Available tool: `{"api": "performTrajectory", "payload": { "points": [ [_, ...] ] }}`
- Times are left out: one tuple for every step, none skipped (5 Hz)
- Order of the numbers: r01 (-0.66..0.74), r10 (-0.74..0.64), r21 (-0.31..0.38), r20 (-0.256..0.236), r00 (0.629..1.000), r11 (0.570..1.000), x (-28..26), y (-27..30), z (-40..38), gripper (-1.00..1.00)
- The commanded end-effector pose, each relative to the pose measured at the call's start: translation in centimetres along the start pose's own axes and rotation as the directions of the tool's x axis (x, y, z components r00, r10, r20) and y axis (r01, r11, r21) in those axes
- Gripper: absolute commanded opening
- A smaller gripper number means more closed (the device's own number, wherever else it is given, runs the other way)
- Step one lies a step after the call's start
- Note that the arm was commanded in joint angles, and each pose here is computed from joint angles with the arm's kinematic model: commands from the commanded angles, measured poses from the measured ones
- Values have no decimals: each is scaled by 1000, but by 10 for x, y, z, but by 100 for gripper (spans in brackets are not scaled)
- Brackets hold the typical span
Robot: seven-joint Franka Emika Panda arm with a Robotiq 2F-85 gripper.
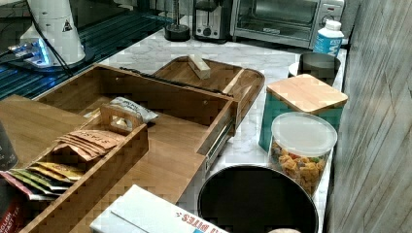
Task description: Close the drawer.
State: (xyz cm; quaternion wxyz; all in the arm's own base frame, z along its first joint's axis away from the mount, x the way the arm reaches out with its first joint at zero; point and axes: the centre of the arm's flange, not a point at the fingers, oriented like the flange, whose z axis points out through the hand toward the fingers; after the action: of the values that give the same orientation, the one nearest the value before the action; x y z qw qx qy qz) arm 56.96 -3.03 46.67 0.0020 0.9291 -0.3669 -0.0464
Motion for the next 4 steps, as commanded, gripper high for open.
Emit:
{"api": "performTrajectory", "payload": {
  "points": [
    [-1,1,1,3,1000,1000,0,0,1,-100],
    [203,-202,17,-49,978,979,-16,-1,33,-100],
    [426,-426,-24,-54,903,905,-17,-12,61,-100],
    [546,-547,-33,-13,837,837,-8,-23,88,-100]
  ]
}}
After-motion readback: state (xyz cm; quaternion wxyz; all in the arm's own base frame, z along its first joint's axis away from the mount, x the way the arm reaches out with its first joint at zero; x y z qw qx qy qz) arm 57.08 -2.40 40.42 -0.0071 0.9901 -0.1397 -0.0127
